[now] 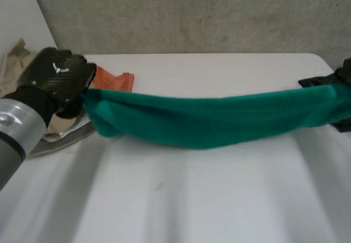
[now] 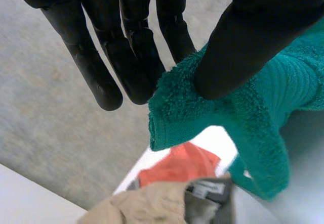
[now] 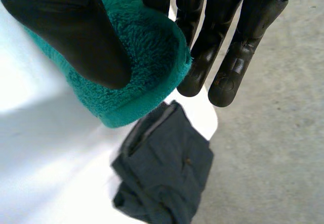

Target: Fold the laundry.

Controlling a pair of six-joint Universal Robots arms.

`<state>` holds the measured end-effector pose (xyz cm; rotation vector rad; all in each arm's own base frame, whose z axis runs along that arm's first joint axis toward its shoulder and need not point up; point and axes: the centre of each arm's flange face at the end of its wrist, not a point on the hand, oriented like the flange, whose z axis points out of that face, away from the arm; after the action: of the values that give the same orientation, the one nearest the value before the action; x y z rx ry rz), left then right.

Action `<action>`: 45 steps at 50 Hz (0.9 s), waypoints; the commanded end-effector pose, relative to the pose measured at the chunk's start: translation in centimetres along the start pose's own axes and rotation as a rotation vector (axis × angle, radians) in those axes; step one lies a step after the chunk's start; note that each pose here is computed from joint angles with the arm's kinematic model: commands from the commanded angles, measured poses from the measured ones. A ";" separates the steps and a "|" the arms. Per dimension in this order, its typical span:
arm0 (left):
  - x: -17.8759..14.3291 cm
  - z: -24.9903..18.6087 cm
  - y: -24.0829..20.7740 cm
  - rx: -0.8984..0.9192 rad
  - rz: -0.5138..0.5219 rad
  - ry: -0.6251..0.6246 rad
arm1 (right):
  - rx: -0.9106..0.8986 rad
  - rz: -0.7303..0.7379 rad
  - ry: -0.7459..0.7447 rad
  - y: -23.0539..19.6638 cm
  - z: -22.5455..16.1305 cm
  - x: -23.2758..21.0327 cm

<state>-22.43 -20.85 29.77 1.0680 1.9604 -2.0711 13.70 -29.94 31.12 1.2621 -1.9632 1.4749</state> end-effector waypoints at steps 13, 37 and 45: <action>3.9 14.7 7.0 -0.108 0.172 0.069 | 0.088 -0.106 0.060 -0.1 11.1 -3.8; -5.7 19.6 -5.8 0.666 0.249 -0.547 | 0.741 0.050 0.759 -10.4 11.7 5.7; 1.0 19.6 2.5 0.481 0.261 -0.295 | 0.593 0.079 0.545 -5.9 14.7 -1.0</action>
<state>-29.66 -39.59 32.11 0.7777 0.9698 -2.5181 21.92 -43.45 33.65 0.7336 -1.0894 2.3340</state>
